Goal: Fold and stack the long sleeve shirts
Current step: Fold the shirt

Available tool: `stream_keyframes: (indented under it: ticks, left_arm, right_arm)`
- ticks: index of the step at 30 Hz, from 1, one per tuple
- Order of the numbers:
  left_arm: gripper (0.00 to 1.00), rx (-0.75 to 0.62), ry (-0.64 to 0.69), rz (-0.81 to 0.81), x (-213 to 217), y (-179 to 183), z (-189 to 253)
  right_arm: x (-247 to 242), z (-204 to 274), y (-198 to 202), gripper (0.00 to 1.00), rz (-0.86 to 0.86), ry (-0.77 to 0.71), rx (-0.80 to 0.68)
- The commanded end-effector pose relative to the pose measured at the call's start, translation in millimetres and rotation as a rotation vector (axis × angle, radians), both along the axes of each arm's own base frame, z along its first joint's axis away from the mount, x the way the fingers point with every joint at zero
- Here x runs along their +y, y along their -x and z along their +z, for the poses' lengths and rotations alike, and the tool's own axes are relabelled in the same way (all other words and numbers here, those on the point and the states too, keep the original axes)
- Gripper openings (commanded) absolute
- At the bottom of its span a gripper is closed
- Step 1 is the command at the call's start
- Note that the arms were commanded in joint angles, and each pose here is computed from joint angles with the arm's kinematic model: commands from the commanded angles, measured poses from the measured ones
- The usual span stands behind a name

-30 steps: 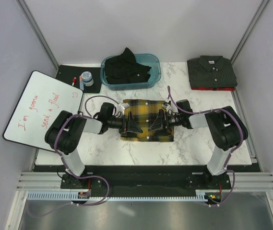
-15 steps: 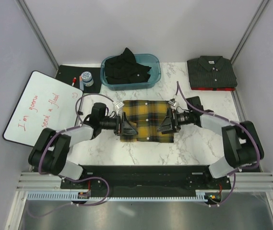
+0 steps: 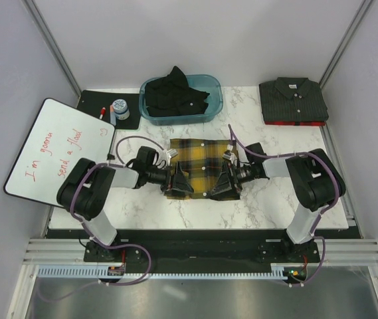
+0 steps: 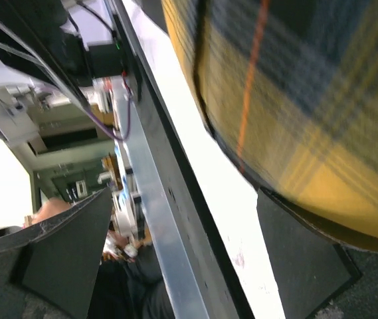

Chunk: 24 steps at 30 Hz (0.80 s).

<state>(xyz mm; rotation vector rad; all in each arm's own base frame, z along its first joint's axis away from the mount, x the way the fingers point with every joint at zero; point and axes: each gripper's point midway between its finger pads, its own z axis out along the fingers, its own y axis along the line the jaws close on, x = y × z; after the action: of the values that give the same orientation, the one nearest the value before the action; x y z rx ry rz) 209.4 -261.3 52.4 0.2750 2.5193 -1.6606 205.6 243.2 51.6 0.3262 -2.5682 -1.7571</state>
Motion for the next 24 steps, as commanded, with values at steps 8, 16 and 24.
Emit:
stream_keyframes:
  ticks: [8,16,24]
  left_arm:
    - [0.99,-0.432,0.146,-0.051,-17.8,-39.8,131.8]
    - [0.99,-0.393,0.019,0.125,-41.3,-180.9,80.1]
    - [1.00,-0.126,-0.069,0.316,-7.2,-208.4,-4.9]
  right_arm:
    - [1.3,113.5,-67.5,0.98,0.048,-0.070,-0.335]
    - [12.5,67.2,-180.2,0.97,-0.075,-0.037,-0.357]
    - [-22.6,-35.8,-215.3,0.92,-0.159,0.187,-0.300]
